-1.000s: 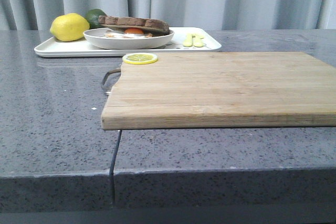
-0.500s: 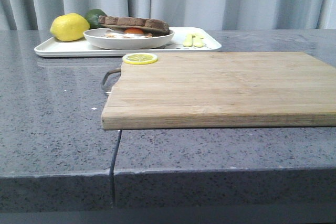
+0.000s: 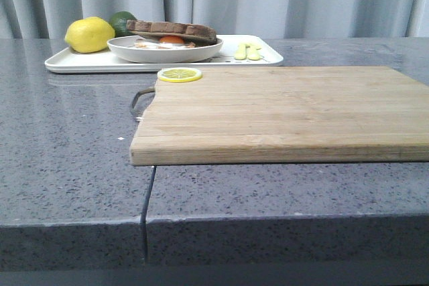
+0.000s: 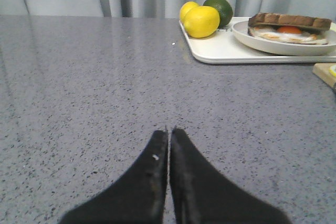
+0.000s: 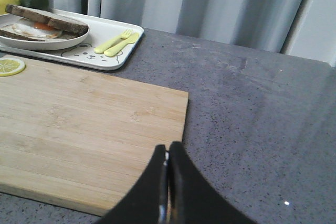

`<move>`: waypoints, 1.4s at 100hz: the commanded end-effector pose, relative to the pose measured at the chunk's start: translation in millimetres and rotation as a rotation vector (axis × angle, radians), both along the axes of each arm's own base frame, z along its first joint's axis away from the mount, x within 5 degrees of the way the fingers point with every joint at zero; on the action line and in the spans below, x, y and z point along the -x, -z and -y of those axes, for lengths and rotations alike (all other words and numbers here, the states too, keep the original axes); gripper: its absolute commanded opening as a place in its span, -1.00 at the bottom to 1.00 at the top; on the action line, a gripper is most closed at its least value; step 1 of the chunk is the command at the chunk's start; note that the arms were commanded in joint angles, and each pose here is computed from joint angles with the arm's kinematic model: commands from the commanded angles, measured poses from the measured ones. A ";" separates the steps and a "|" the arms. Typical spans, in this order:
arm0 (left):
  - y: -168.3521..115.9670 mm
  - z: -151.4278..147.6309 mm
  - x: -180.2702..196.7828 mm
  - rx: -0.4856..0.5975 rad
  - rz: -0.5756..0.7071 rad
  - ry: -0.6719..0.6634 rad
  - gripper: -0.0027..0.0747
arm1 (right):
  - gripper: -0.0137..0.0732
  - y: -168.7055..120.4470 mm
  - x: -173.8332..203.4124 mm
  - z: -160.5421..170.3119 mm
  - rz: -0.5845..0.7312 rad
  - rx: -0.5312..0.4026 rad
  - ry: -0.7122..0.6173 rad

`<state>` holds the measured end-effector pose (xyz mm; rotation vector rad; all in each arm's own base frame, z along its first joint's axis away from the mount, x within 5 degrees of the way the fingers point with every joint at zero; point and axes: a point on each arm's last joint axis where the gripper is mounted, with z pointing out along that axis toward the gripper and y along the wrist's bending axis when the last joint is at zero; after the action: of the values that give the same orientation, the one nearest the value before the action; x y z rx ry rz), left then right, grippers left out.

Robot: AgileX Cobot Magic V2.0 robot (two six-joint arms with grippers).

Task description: Place bread and move sandwich to tray

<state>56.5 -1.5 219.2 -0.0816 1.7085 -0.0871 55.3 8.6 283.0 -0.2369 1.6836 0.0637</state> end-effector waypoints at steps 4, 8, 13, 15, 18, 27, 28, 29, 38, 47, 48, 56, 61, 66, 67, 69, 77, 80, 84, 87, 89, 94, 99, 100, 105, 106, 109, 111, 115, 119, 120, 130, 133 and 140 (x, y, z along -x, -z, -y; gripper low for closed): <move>-4.7 -1.8 -2.8 0.002 0.112 -0.019 -0.98 | -0.95 -14.8 0.0 -0.2 0.097 -0.001 -0.002; -0.9 -1.9 -3.4 -0.003 0.107 -0.019 -0.98 | -0.95 -14.8 0.0 -0.2 0.097 -0.001 -0.002; 3.2 -2.0 -4.0 -0.011 0.104 -0.020 -0.98 | -0.95 -14.8 0.0 -0.2 0.097 -0.001 -0.002; 4.1 -2.0 -4.2 -0.011 0.107 -0.020 -0.98 | -0.95 -14.8 0.0 -0.2 0.097 -0.001 -0.002; 7.1 -2.1 -4.5 -0.019 0.105 -0.020 -0.98 | -0.95 -14.8 0.0 -0.2 0.097 -0.001 -0.002; 12.3 -2.2 -2.9 -0.032 0.117 -0.020 -0.98 | -0.95 -14.8 0.0 -0.2 0.097 -0.001 -0.002; 12.9 -2.2 -2.5 -0.032 0.121 -0.020 -0.98 | -0.95 -14.8 0.0 -0.2 0.097 -0.001 -0.002; 12.7 -2.2 -2.2 -0.032 0.124 -0.021 -0.98 | -0.95 -14.8 0.0 -0.2 0.097 -0.001 -0.002; 17.0 -2.2 0.6 -0.032 0.148 -0.021 -0.98 | -0.95 -14.8 0.0 -0.2 0.097 -0.001 -0.002; 18.5 -2.1 2.4 -0.032 0.148 -0.021 -0.98 | -0.95 -14.8 0.0 -0.2 0.097 -0.001 -0.002; 18.5 -2.2 2.4 -0.041 0.148 -0.021 -0.98 | -0.95 -14.8 0.0 -0.2 0.097 -0.001 -0.002; 18.5 -2.3 2.4 -0.054 0.148 -0.022 -0.98 | -0.95 -14.8 0.0 -0.2 0.097 -0.001 -0.002; 18.5 -2.4 2.4 -0.056 0.148 -0.022 -0.98 | -0.95 -14.7 0.0 -0.2 0.096 -0.001 -0.002; 18.5 -2.4 2.4 -0.056 0.148 -0.022 -0.98 | -0.95 -14.7 0.0 -0.2 0.097 -0.001 -0.002; 18.5 -2.3 2.4 -0.054 0.148 -0.022 -0.98 | -0.95 -14.7 0.0 -0.2 0.097 -0.001 -0.002; 18.5 -2.3 2.4 -0.048 0.148 -0.021 -0.98 | -0.95 -14.7 0.0 -0.2 0.097 -0.001 -0.002; 18.5 -2.1 2.4 -0.032 0.148 -0.021 -0.98 | -0.95 -14.7 0.0 -0.2 0.097 -0.001 -0.002; 18.5 -2.1 2.4 -0.032 0.148 -0.021 -0.98 | -0.95 -14.7 0.0 -0.2 0.097 -0.001 -0.002; 18.5 -2.1 2.4 -0.032 0.148 -0.021 -0.98 | -0.95 -14.7 0.0 -0.2 0.097 -0.001 -0.002; 18.5 -2.1 2.4 -0.032 0.148 -0.021 -0.98 | -0.95 -14.7 0.0 -0.2 0.097 -0.001 -0.002; 18.5 -2.1 2.4 -0.032 0.148 -0.021 -0.98 | -0.95 -14.7 0.0 -0.2 0.097 -0.001 -0.002; 18.5 -2.1 2.4 -0.032 0.148 -0.021 -0.98 | -0.95 -14.7 0.0 -0.2 0.097 -0.001 -0.002; 18.5 -2.1 2.4 -0.032 0.148 -0.021 -0.98 | -0.95 -14.7 0.0 -0.2 0.097 -0.001 -0.002; 18.5 -2.1 2.4 -0.032 0.148 -0.021 -0.98 | -0.95 -14.7 0.0 -0.2 0.097 -0.001 -0.002; 18.5 -2.1 2.4 -0.032 0.148 -0.021 -0.98 | -0.95 -14.7 0.0 -0.2 0.097 -0.001 -0.002; 18.5 -2.1 2.4 -0.032 0.148 -0.021 -0.98 | -0.95 -14.7 0.0 -0.2 0.097 -0.001 -0.002; 18.5 -2.1 2.4 -0.032 0.148 -0.021 -0.98 | -0.95 -14.7 0.0 -0.2 0.097 -0.001 -0.002; 18.5 -2.1 2.4 -0.032 0.148 -0.021 -0.98 | -0.95 -14.7 0.0 -0.2 0.097 -0.001 -0.002; 18.5 -2.1 2.4 -0.032 0.148 -0.021 -0.98 | -0.95 -14.7 0.0 -0.2 0.097 -0.001 -0.002; 18.5 -2.1 2.4 -0.032 0.148 -0.021 -0.98 | -0.95 -14.7 0.0 -0.2 0.097 -0.001 -0.002; 18.5 -2.1 2.4 -0.032 0.148 -0.021 -0.98 | -0.95 -14.7 0.0 -0.2 0.097 -0.001 -0.002; 18.5 -2.1 2.4 -0.032 0.148 -0.021 -0.98 | -0.95 -14.7 0.0 -0.2 0.097 -0.001 -0.002; 18.5 -2.1 2.4 -0.032 0.148 -0.021 -0.98 | -0.95 -14.7 0.0 -0.2 0.097 -0.001 -0.002; 18.5 -2.1 2.4 -0.032 0.148 -0.021 -0.98 | -0.95 -14.7 0.0 -0.2 0.097 -0.001 -0.002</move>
<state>55.8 1.0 197.0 -0.0603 1.6545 -0.0309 55.3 8.6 283.0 -0.2369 1.6836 0.0637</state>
